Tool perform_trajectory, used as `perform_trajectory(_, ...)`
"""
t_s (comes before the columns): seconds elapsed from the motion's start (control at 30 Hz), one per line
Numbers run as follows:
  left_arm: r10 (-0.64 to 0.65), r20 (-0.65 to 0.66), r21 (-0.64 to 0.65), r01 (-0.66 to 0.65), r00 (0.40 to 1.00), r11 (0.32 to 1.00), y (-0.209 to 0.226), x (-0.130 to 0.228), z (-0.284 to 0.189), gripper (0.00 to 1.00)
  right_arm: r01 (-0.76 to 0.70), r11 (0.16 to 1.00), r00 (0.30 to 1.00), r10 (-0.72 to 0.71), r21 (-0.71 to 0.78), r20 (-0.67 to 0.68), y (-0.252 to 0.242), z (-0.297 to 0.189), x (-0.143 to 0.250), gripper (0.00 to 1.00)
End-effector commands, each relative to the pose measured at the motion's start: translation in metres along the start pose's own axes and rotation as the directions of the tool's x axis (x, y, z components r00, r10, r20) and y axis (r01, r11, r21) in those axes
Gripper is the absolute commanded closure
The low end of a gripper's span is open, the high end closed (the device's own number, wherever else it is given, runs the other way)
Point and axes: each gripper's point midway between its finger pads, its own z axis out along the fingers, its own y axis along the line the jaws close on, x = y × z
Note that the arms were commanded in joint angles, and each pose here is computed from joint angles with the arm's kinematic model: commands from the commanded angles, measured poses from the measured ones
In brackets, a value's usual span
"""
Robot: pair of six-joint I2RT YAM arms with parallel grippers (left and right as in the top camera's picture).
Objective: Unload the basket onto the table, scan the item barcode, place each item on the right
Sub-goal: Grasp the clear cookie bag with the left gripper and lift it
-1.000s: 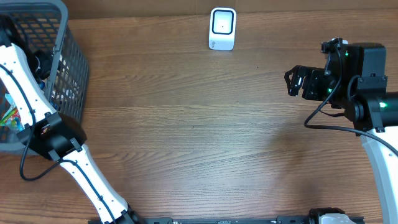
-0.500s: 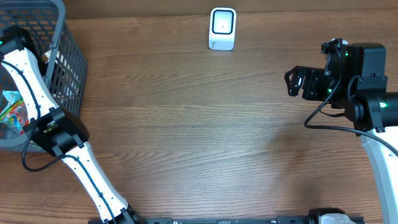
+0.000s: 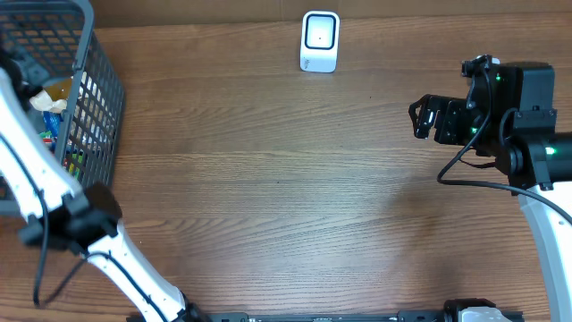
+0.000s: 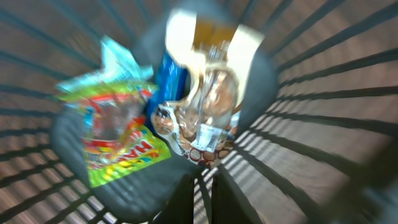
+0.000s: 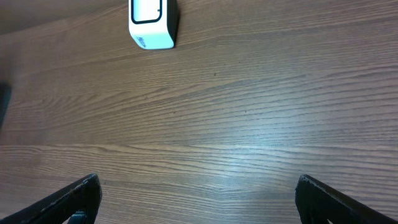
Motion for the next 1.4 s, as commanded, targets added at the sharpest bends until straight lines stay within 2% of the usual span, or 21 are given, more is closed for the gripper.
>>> perform_trajectory(0.0, -0.021, 0.121, 0.040, 0.016, 0.992, 0.999, -0.001, -0.007, -0.059, 0.96, 0.009, 1.000, 1.000, -0.009, -0.016, 0.023, 0.006, -0.005, -0.007, 0.00)
perform_trajectory(0.1, -0.023, 0.158, 0.022, 0.020, 0.987, 1.000, 0.004, -0.009, -0.073, 0.96, 0.009, 1.000, 1.000, -0.009, -0.017, 0.023, 0.006, -0.005, -0.007, 0.00)
perform_trajectory(0.13, -0.023, 0.160, 0.011, 0.021, 0.987, 1.000, 0.006, -0.009, -0.073, 0.90, 0.009, 1.000, 1.000, -0.009, -0.016, 0.023, 0.006, -0.005, -0.007, 0.00)
perform_trajectory(0.17, -0.022, 0.156, -0.004, 0.022, 0.988, 1.000, 0.008, -0.010, -0.069, 0.77, 0.009, 1.000, 1.000, -0.009, -0.016, 0.023, 0.006, -0.005, -0.007, 0.00)
perform_trajectory(0.23, -0.019, 0.141, -0.034, 0.024, 0.990, 0.999, 0.011, -0.011, -0.057, 0.31, 0.009, 1.000, 1.000, -0.009, -0.017, 0.023, 0.006, -0.005, -0.007, 0.00)
perform_trajectory(0.27, -0.017, 0.128, -0.044, 0.023, 0.992, 0.999, 0.012, -0.012, -0.048, 0.18, 0.009, 1.000, 1.000, -0.009, -0.016, 0.023, 0.006, -0.005, -0.007, 0.00)
perform_trajectory(0.37, -0.021, 0.091, -0.057, 0.026, 0.996, 0.998, 0.016, -0.017, -0.016, 0.07, 0.009, 1.000, 1.000, -0.009, -0.017, 0.022, 0.006, -0.005, -0.007, 0.00)
perform_trajectory(0.47, -0.022, 0.022, -0.052, 0.023, 1.000, 0.998, 0.019, -0.017, 0.030, 0.06, 0.009, 1.000, 1.000, -0.009, -0.017, 0.022, 0.006, -0.005, -0.007, 0.00)
perform_trajectory(0.67, 0.088, -0.063, -0.070, -0.093, 0.994, 0.993, 0.024, -0.014, 0.103, 0.07, 0.009, 1.000, 1.000, -0.009, -0.017, 0.022, 0.006, -0.005, -0.007, 0.00)
perform_trajectory(0.83, 0.156, -0.192, -0.001, -0.159, 0.969, 0.987, 0.014, 0.013, 0.175, 0.07, 0.009, 1.000, 1.000, -0.009, -0.017, 0.022, 0.006, -0.005, -0.007, 0.00)
perform_trajectory(0.97, 0.160, -0.276, 0.024, -0.159, 0.948, 0.987, 0.012, 0.038, 0.217, 0.11, 0.009, 1.000, 1.000, -0.009, -0.021, 0.022, 0.006, -0.005, -0.007, 0.00)
perform_trajectory(1.17, 0.166, -0.378, 0.054, -0.157, 0.911, 0.986, 0.006, 0.071, 0.252, 0.11, 0.009, 1.000, 1.000, -0.009, -0.021, 0.021, 0.006, -0.005, -0.006, 0.00)
perform_trajectory(1.23, 0.165, -0.401, 0.059, -0.155, 0.901, 0.986, 0.006, 0.078, 0.256, 0.16, 0.009, 1.000, 1.000, -0.009, -0.021, 0.021, 0.006, -0.005, -0.006, 0.00)
perform_trajectory(1.3, 0.164, -0.409, 0.060, -0.153, 0.897, 0.986, 0.006, 0.080, 0.257, 0.32, 0.009, 1.000, 1.000, -0.009, -0.021, 0.022, 0.006, -0.005, -0.007, 0.00)
perform_trajectory(1.37, 0.164, -0.409, 0.061, -0.152, 0.898, 0.986, 0.006, 0.080, 0.257, 0.41, 0.009, 1.000, 1.000, -0.009, -0.021, 0.022, 0.006, -0.005, -0.007, 0.00)
